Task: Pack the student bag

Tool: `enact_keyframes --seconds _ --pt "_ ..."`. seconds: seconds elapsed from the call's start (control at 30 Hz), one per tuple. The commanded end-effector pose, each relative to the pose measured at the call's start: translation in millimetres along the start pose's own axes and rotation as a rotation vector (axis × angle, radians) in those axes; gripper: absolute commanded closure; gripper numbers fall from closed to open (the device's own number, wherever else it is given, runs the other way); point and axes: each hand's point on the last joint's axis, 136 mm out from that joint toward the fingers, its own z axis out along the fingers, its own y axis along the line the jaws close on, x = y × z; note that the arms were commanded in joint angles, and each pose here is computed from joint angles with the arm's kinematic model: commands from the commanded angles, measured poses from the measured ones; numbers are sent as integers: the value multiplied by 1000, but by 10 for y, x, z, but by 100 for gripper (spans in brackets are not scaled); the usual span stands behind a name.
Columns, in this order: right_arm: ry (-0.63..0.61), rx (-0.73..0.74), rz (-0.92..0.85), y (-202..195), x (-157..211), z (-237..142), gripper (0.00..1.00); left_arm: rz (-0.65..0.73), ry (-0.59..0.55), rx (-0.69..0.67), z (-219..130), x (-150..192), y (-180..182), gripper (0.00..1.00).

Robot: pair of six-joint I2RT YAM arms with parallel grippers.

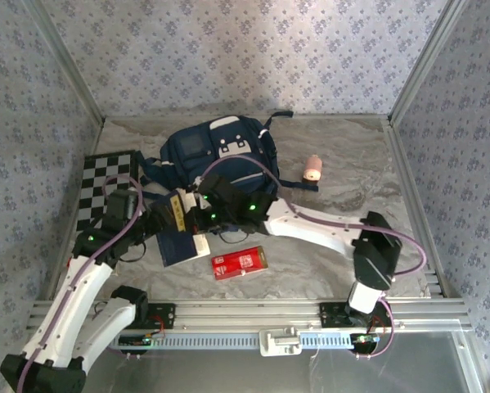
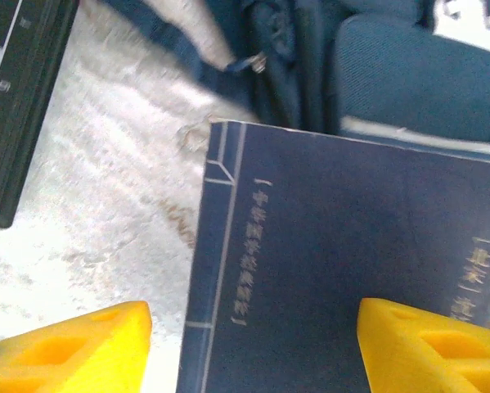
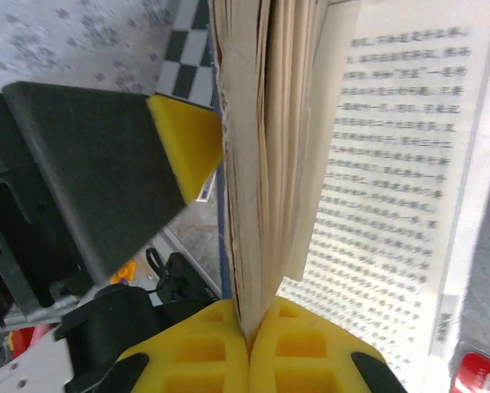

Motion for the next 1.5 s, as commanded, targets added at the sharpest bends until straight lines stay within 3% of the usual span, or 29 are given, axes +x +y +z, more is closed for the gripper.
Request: enact_keyframes --seconds 0.0,0.3,0.7,0.97,1.23,1.47 --pt "-77 -37 -59 53 -205 -351 100 72 11 131 -189 -71 -293 31" --pt "-139 -153 -45 -166 -411 -1006 100 109 44 542 -363 -182 -1128 25" --pt "-197 -332 16 -388 -661 -1457 100 81 168 848 -244 -199 -1768 23" --pt "-234 -369 56 -465 -764 -1565 100 85 186 781 -74 -148 -1763 26" --pt "-235 -358 90 -632 -803 -1519 100 97 202 956 -310 -64 -2125 41" --pt "-239 -342 132 -808 -806 -1473 100 79 204 994 -391 -16 -2275 69"
